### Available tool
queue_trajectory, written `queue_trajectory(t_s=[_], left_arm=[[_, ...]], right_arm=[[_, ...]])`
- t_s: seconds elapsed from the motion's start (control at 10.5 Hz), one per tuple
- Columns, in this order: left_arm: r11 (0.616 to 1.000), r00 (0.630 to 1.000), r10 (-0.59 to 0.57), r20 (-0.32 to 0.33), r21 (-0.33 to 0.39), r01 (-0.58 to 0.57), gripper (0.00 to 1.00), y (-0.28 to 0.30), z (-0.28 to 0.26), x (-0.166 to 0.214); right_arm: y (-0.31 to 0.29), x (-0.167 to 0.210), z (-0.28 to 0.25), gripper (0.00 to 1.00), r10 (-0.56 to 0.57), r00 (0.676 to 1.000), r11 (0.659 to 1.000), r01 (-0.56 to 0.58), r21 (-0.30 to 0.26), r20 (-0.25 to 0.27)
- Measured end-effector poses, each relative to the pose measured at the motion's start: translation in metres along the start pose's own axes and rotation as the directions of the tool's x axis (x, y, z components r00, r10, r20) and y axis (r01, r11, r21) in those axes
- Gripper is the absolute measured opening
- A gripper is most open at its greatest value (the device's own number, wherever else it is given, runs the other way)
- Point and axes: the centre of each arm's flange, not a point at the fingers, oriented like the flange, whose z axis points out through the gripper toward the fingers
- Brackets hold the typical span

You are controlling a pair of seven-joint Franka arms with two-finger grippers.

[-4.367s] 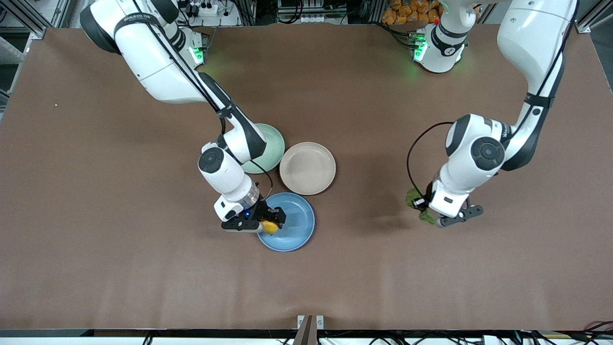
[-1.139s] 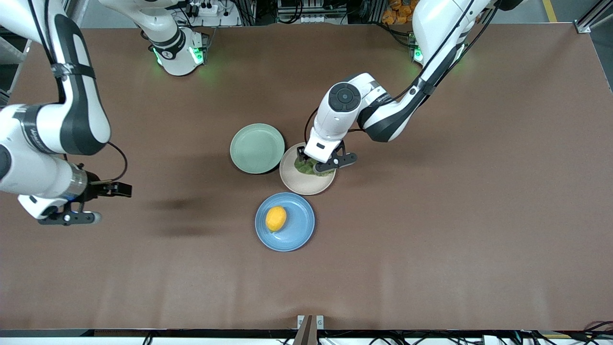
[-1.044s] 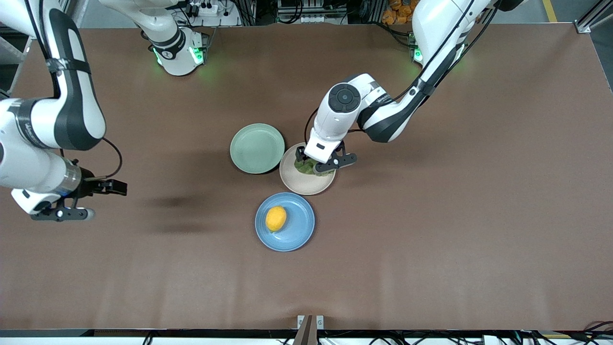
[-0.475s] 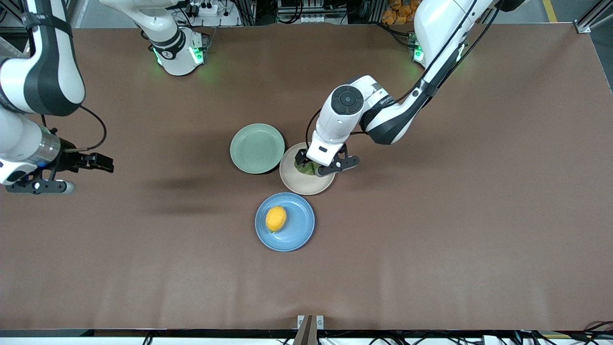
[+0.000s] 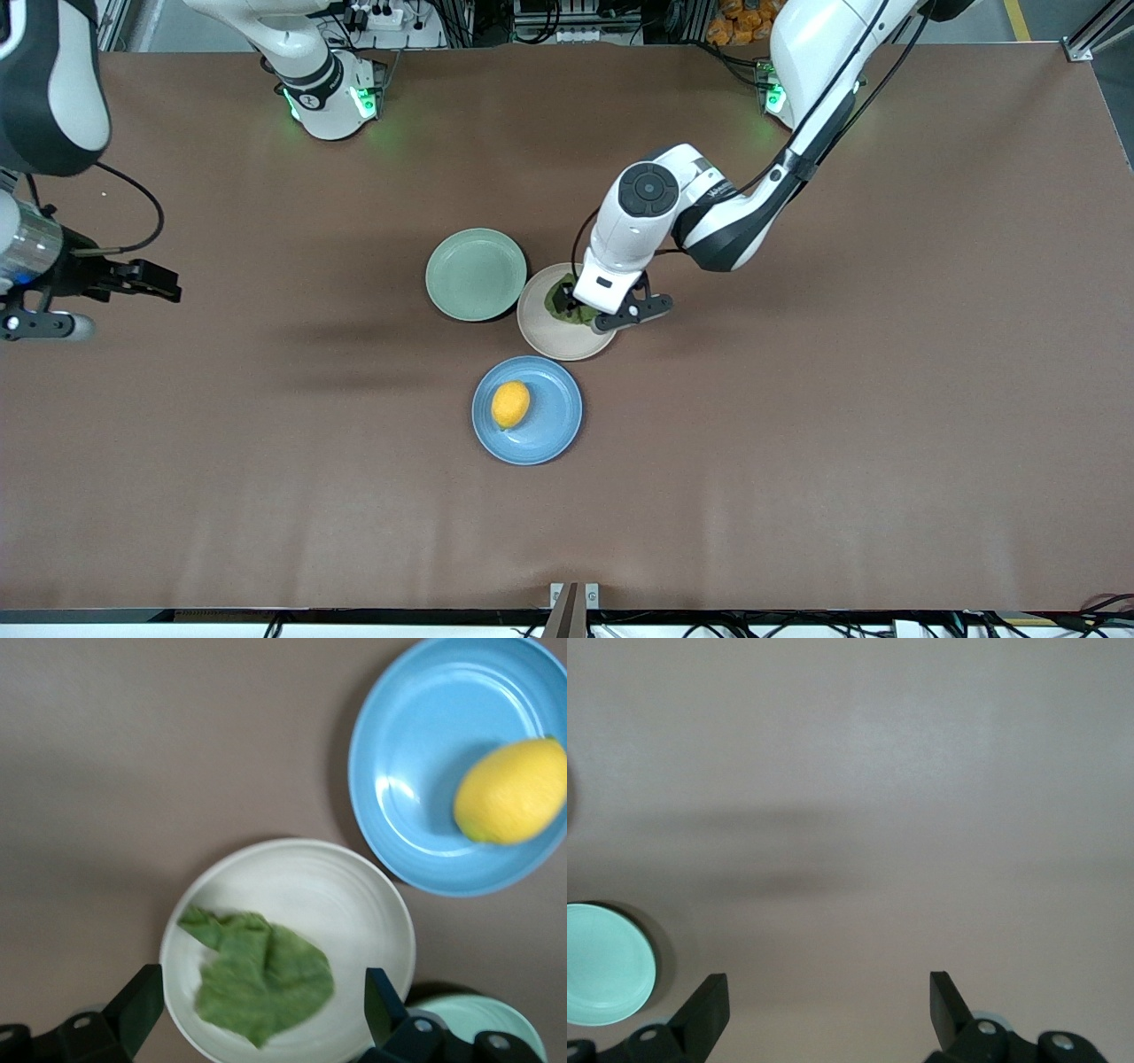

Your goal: Place lemon and lettuce in plates

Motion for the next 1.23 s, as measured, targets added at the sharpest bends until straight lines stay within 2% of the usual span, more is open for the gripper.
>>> queue_trajectory(t_s=[0.19,0.47,0.85,1.14,1.23], left_arm=[[1.000,1.000,0.007,-0.026,0.009,-0.007,1.00,-0.015,-0.011,0.032],[0.997,0.998,0.050,-0.033,0.067,-0.048,1.00,-0.053,-0.030,0.083],[0.991,0.993,0.074,-0.093,0.118,-0.063,1.00,-0.111,-0.041,0.154],[0.990,0.986,0.089,-0.144,0.125,-0.071,1.00,-0.182,-0.083,0.223],[0.989,0.983,0.093,-0.160,0.129,-0.073,1.00,-0.207,-0.097,0.242]], right_arm=[[0.000,-0.004,-0.028,1.00,0.001,1.000,1.000,-0.001,0.000,-0.011],[0.001,-0.016,-0.059,1.00,0.036,0.998,0.999,-0.036,0.002,-0.047],[0.002,-0.022,-0.077,1.00,0.043,0.996,0.999,-0.042,0.005,-0.079],[-0.004,-0.027,-0.079,1.00,0.033,0.998,0.999,-0.033,0.009,-0.044],[-0.007,-0.029,-0.080,1.00,0.031,0.999,0.999,-0.030,0.030,-0.034]])
